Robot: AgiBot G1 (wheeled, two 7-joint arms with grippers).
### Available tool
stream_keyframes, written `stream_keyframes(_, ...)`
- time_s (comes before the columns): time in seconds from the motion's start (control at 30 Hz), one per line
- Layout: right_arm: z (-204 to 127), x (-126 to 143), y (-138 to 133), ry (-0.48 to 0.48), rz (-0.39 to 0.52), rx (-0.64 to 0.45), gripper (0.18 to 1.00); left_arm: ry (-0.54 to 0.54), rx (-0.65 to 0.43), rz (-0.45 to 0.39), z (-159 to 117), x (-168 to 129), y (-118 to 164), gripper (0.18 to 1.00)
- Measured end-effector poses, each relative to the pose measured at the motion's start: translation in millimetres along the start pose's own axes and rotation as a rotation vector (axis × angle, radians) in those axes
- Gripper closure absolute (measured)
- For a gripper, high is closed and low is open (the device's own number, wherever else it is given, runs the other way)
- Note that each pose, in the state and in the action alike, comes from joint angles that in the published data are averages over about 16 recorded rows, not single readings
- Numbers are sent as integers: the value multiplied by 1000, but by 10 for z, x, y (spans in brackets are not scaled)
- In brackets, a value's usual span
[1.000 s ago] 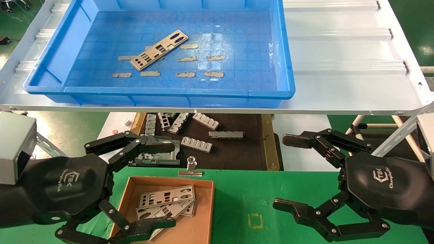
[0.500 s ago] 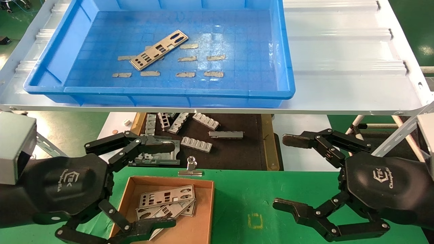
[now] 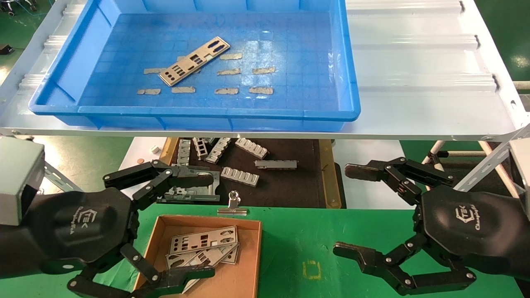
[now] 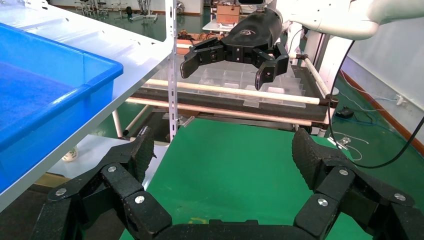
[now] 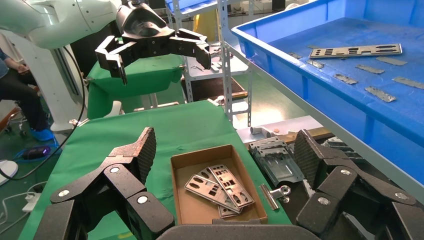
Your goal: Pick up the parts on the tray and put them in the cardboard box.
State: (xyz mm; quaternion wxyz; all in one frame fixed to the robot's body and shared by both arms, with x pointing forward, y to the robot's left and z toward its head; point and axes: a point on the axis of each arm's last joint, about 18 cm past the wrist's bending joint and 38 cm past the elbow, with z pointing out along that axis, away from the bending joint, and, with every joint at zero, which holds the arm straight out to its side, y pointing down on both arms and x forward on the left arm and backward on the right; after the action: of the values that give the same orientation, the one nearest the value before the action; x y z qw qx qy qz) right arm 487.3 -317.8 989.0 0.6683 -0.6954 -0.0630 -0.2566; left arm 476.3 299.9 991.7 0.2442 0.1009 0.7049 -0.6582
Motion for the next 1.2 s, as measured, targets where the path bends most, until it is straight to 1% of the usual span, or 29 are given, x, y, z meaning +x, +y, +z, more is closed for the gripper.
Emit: stream_keyframes(1.2, 0, 0, 0, 0, 0, 0, 178, 0, 0, 0, 0, 0, 0, 184)
